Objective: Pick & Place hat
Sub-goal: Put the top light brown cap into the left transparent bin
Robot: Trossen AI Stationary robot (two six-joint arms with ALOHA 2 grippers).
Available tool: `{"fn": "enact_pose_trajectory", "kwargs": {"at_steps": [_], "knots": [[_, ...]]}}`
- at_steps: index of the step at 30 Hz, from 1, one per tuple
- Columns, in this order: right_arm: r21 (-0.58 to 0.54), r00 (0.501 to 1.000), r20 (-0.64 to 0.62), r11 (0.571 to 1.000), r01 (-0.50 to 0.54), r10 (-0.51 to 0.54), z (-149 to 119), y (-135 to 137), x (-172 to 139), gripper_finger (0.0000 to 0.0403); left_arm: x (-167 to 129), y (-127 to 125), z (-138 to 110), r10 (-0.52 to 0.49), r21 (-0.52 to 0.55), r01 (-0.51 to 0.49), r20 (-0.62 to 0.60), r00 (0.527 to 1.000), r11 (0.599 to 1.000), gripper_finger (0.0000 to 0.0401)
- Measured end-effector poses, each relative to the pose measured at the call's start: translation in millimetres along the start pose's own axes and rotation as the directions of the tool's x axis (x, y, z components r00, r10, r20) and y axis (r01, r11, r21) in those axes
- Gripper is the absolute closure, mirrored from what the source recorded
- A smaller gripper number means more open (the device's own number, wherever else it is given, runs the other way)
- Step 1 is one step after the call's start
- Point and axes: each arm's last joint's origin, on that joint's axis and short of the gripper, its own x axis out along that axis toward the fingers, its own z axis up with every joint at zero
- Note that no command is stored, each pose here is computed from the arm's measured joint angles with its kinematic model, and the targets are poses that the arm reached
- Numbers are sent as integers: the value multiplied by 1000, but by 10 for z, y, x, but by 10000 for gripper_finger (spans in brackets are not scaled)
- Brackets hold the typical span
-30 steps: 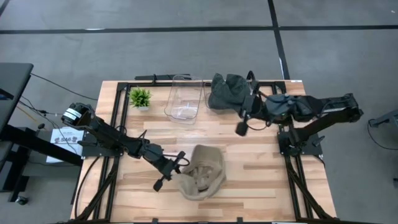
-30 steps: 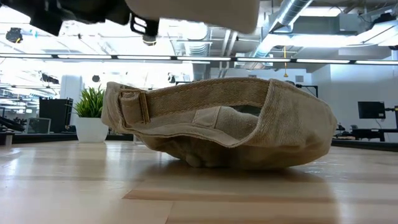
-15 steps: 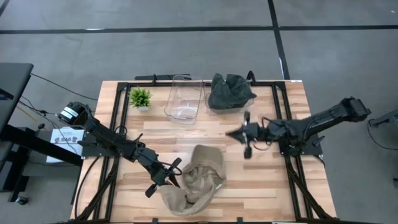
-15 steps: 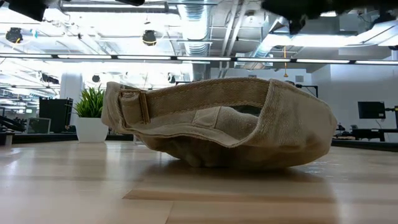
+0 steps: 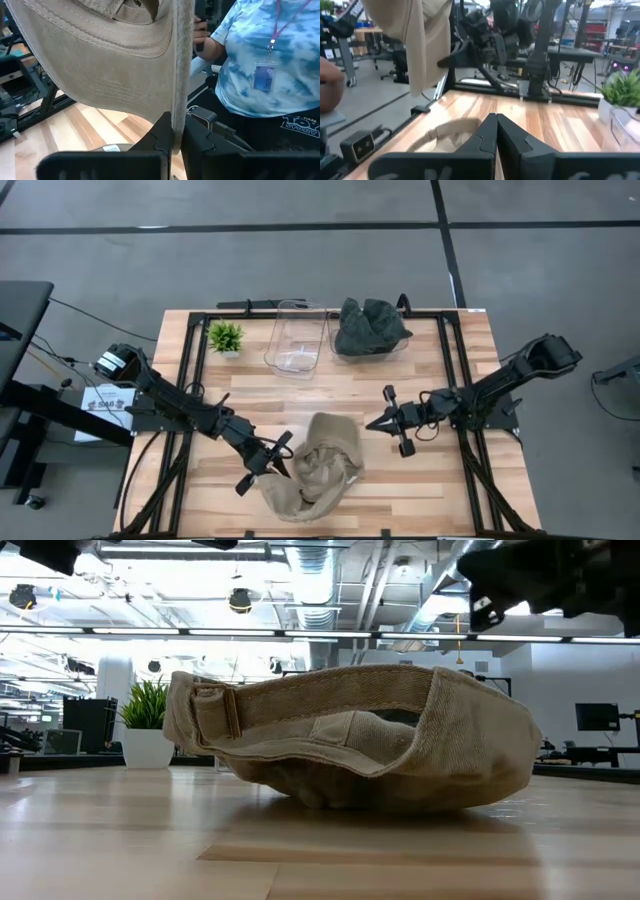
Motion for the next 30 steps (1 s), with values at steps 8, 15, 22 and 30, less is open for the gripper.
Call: {"fn": "enact_pose_trajectory", "kwargs": {"at_steps": [8, 15, 22, 30], "knots": [[-1, 994, 5, 994, -111, 111, 69, 49, 285, 399, -3, 15, -5, 5, 3, -5, -1, 1000, 1000, 380], [1, 987, -16, 988, -158, 158, 63, 86, 591, 334, -3, 15, -5, 5, 3, -5, -2, 1000, 1000, 380], [2, 960, -5, 960, -278, 278, 85, 139, 839, 251, -3, 15, -5, 5, 2, -5, -2, 1000, 1000, 380], [5, 933, 23, 933, -360, 360, 136, 172, 964, 186, -2, 15, -5, 5, 2, -5, -2, 1000, 1000, 380]]}}
